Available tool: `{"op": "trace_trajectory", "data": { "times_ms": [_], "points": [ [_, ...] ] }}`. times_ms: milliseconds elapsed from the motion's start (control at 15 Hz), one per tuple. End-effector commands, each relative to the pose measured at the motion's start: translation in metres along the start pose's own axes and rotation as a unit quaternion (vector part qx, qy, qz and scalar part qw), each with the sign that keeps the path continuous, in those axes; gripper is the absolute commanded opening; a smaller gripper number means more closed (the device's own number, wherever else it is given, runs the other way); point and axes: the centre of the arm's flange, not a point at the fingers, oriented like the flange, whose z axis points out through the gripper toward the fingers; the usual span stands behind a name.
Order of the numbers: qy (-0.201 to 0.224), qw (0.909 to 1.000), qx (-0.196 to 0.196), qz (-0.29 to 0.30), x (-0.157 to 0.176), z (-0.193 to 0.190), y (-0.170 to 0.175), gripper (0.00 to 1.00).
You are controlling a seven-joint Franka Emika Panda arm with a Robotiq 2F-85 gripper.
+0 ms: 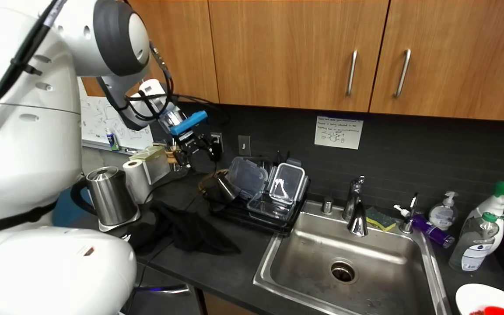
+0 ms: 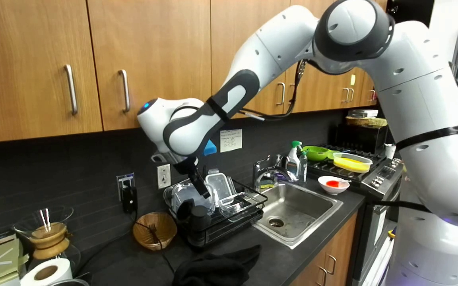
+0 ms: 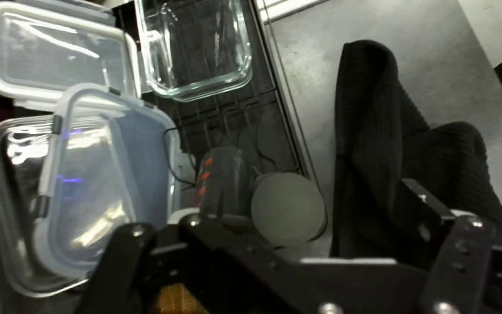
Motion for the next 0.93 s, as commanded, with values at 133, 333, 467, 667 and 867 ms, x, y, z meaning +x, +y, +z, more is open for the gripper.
{"op": "trace_trajectory", "data": {
  "times_ms": [133,333,467,667,867],
  "points": [
    [0.099,0.9896,-0.094,0.047,-0.035,-0.057,-0.009,1.00],
    [0.092,0.9934,-0.060,0.032,-0.012,-0.039,-0.004,1.00],
    [0.094,0.9932,-0.061,0.033,-0.012,-0.039,-0.006,1.00],
    [0.095,0.9930,-0.062,0.033,-0.013,-0.039,-0.006,1.00],
    [0.095,0.9930,-0.062,0.034,-0.013,-0.040,-0.006,1.00]
  ]
}}
